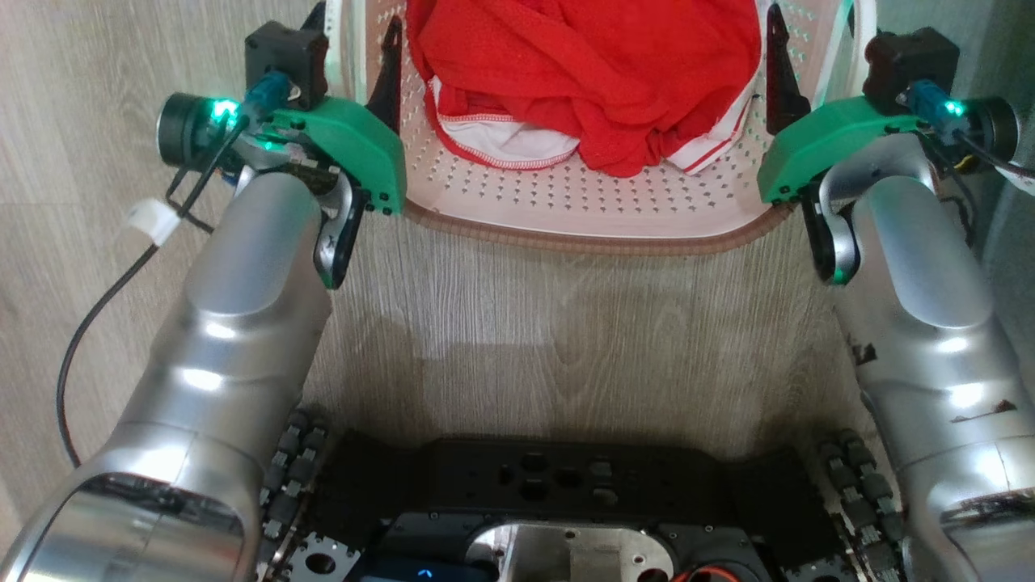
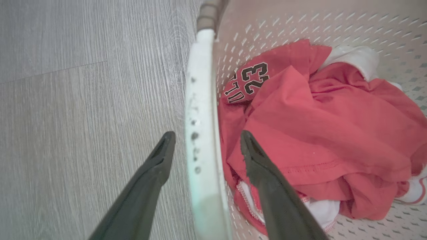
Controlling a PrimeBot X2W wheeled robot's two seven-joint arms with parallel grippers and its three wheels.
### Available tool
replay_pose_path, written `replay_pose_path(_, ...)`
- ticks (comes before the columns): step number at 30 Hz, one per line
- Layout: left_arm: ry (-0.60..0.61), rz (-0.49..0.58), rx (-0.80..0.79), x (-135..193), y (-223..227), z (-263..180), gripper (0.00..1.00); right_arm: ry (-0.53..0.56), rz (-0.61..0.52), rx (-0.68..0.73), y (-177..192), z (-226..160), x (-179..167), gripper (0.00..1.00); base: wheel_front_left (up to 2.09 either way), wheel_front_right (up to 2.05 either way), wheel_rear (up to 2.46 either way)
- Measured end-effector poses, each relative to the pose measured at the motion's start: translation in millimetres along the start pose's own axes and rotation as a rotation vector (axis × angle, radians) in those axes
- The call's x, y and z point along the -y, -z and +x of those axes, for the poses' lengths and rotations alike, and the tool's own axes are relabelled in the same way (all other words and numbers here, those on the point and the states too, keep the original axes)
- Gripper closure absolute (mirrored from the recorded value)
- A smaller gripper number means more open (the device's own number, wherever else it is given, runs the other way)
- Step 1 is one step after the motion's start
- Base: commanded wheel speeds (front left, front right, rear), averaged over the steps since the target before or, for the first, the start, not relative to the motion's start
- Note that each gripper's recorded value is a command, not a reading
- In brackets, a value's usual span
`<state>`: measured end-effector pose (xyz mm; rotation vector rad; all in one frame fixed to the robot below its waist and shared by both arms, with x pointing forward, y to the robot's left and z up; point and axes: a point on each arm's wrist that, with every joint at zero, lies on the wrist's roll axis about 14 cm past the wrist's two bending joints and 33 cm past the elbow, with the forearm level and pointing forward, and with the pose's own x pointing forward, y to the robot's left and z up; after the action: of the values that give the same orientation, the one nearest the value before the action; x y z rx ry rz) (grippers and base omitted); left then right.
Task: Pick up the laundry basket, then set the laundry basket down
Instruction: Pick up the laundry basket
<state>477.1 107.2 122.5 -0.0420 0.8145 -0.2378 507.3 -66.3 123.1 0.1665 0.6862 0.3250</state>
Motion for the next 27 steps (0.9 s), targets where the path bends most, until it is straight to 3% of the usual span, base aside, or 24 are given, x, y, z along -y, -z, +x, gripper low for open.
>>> replay_pose_path(7,0.026,0.018,0.004,8,-3,5,0.0,0.009,0.0,-0.022,7,-3,4,0.0,0.0,0.0,0.0)
replay_pose_path(9,0.029,0.021,-0.004,9,0,4,0.05,0.012,0.0,-0.026,8,-3,5,0.0,0.0,0.0,0.0)
replay_pose_path(11,0.035,0.027,-0.01,11,1,4,0.16,0.013,0.0,-0.025,7,-3,6,0.02,0.0,0.0,0.0)
replay_pose_path(13,0.04,0.031,-0.012,13,2,4,0.27,0.014,-0.001,-0.024,7,-4,6,0.1,0.0,0.0,0.0)
replay_pose_path(15,0.038,0.025,-0.012,13,1,3,0.51,0.014,-0.002,-0.023,5,-4,6,0.42,0.0,0.0,0.0)
replay_pose_path(17,0.036,0.021,-0.014,12,1,2,0.67,0.012,-0.003,-0.025,5,-4,5,0.62,0.0,0.0,0.0)
replay_pose_path(18,0.037,0.021,-0.014,12,1,2,0.86,0.013,0.001,-0.027,6,-5,5,0.75,0.0,0.0,0.0)
replay_pose_path(19,0.036,0.016,-0.015,13,1,1,1.0,0.017,0.012,-0.029,6,-5,5,0.96,0.0,0.0,0.0)
replay_pose_path(20,0.036,0.009,-0.013,14,-1,1,1.0,0.018,0.016,-0.032,6,-6,5,1.0,0.0,0.0,0.0)
replay_pose_path(27,0.037,0.015,-0.007,17,-6,-5,1.0,0.021,0.027,-0.045,5,-9,3,1.0,0.0,0.0,0.0)
